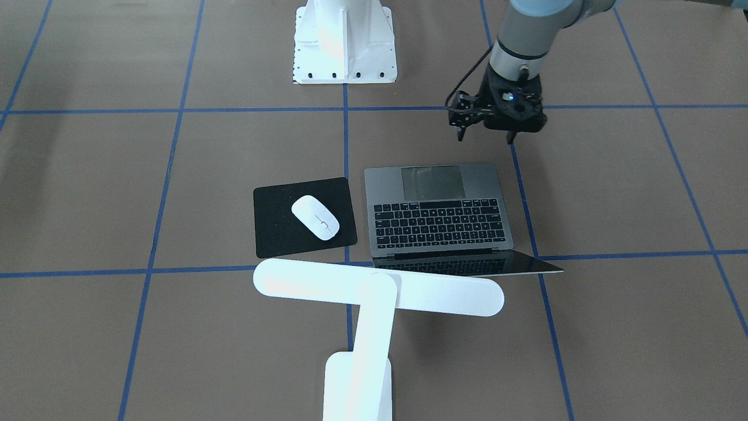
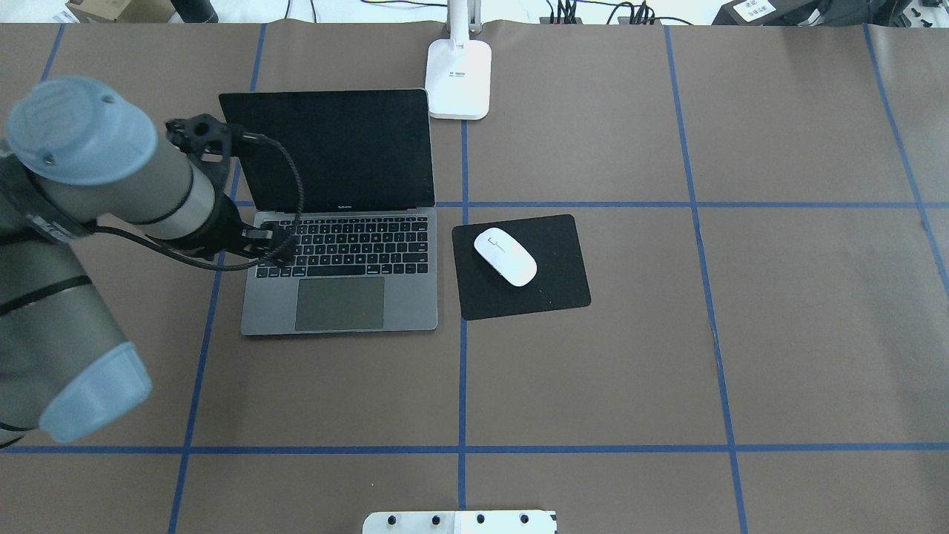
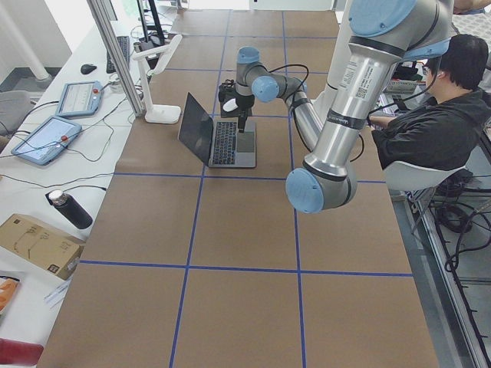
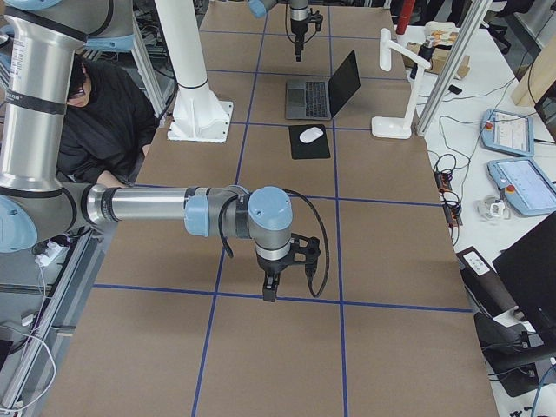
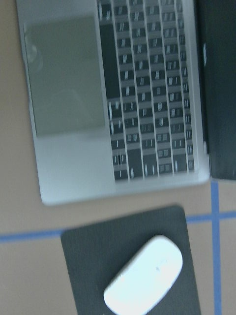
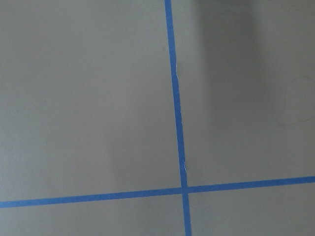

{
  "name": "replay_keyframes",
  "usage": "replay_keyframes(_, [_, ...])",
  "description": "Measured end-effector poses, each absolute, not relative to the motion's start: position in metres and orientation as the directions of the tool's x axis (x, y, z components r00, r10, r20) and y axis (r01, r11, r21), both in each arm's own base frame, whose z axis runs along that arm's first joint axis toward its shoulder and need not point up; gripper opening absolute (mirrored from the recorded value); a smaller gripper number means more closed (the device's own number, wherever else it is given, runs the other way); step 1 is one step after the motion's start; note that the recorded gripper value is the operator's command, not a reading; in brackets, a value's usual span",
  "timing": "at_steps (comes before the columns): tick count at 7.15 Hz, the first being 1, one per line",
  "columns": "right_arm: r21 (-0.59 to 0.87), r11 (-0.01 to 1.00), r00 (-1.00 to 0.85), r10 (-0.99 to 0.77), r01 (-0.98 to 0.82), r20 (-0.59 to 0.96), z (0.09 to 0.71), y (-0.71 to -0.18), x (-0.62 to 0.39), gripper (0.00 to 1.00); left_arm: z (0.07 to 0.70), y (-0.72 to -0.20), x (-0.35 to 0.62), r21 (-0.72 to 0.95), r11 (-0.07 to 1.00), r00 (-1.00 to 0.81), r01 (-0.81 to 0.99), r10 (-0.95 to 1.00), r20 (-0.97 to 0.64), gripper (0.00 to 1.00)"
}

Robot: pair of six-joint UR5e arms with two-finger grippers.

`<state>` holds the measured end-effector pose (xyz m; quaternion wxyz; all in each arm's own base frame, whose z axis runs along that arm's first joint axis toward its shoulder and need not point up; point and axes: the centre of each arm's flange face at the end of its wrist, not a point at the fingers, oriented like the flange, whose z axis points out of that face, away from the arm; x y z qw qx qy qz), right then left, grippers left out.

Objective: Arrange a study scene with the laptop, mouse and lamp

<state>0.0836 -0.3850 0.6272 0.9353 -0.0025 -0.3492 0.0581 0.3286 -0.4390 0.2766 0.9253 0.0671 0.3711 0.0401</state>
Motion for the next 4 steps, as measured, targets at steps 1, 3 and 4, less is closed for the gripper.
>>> replay_keyframes(1, [-0.058, 0.993, 0.749, 0.119, -0.107, 0.652, 0.635, -0.384, 0.084, 0.99, 0.314, -0.459, 0.282, 0.189, 0.980, 0.753, -0.061, 0.169, -0.636, 1.00])
replay_keyframes(3, [-0.078, 0.991, 0.747, 0.135, -0.111, 0.651, 0.645, -0.385, 0.084, 0.99, 0.381, -0.494, 0.185, 0.203, 0.973, 0.776, -0.106, 0.209, -0.595, 1.00])
replay_keyframes(4, [-0.080, 0.990, 0.742, 0.139, -0.114, 0.656, 0.645, -0.386, 0.083, 0.99, 0.419, -0.507, 0.132, 0.204, 0.971, 0.779, -0.127, 0.225, -0.586, 1.00])
